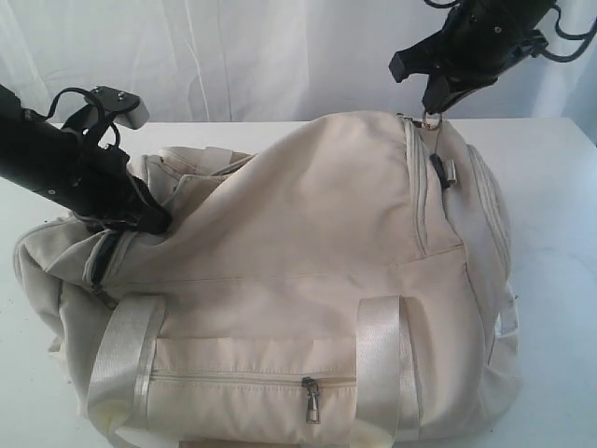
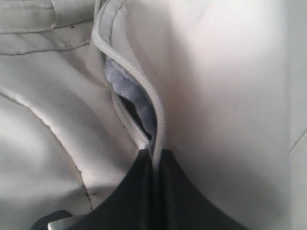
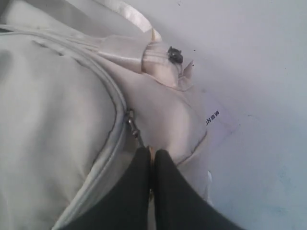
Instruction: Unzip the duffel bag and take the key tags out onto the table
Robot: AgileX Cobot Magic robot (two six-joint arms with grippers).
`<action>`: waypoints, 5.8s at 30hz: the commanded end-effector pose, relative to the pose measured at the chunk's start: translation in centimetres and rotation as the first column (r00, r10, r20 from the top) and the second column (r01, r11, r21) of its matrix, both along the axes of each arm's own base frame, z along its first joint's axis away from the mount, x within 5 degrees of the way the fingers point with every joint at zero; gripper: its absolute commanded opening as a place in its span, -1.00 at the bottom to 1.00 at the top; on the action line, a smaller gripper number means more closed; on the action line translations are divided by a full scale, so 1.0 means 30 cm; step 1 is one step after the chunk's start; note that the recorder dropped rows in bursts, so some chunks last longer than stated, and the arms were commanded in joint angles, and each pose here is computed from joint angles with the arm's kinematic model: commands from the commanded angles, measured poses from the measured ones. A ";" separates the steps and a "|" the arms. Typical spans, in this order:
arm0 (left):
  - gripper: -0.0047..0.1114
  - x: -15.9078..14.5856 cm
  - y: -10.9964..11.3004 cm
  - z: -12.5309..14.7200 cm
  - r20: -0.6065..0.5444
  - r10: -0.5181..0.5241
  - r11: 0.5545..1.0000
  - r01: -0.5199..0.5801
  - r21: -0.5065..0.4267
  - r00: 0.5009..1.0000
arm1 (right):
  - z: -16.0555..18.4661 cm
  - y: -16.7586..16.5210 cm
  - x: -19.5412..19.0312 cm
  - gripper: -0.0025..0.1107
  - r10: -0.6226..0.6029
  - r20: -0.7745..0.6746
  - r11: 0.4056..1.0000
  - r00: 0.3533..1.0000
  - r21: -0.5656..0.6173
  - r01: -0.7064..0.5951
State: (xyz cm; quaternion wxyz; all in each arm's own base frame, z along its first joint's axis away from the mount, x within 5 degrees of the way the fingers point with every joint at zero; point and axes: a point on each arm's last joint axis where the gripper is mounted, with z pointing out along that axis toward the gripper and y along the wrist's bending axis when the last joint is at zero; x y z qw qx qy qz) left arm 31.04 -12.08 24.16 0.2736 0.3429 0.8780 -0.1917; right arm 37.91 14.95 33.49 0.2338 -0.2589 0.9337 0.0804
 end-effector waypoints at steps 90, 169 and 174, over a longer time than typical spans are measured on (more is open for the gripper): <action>-0.92 -0.034 -0.013 0.057 -0.010 -0.019 0.998 0.018 -0.058 1.000 | -0.227 -0.241 -0.866 0.16 -0.027 -0.339 0.980 0.940 0.174 0.091; -0.92 -0.382 0.049 0.276 -0.017 -0.175 0.980 0.173 -0.093 0.984 | -0.030 0.176 -0.308 -0.91 0.418 -0.172 0.881 0.892 0.318 -0.351; -0.92 -0.382 0.048 0.277 -0.018 -0.175 0.980 0.172 -0.099 0.984 | 0.091 0.188 -0.159 -0.85 0.143 0.271 0.916 0.952 0.328 -0.231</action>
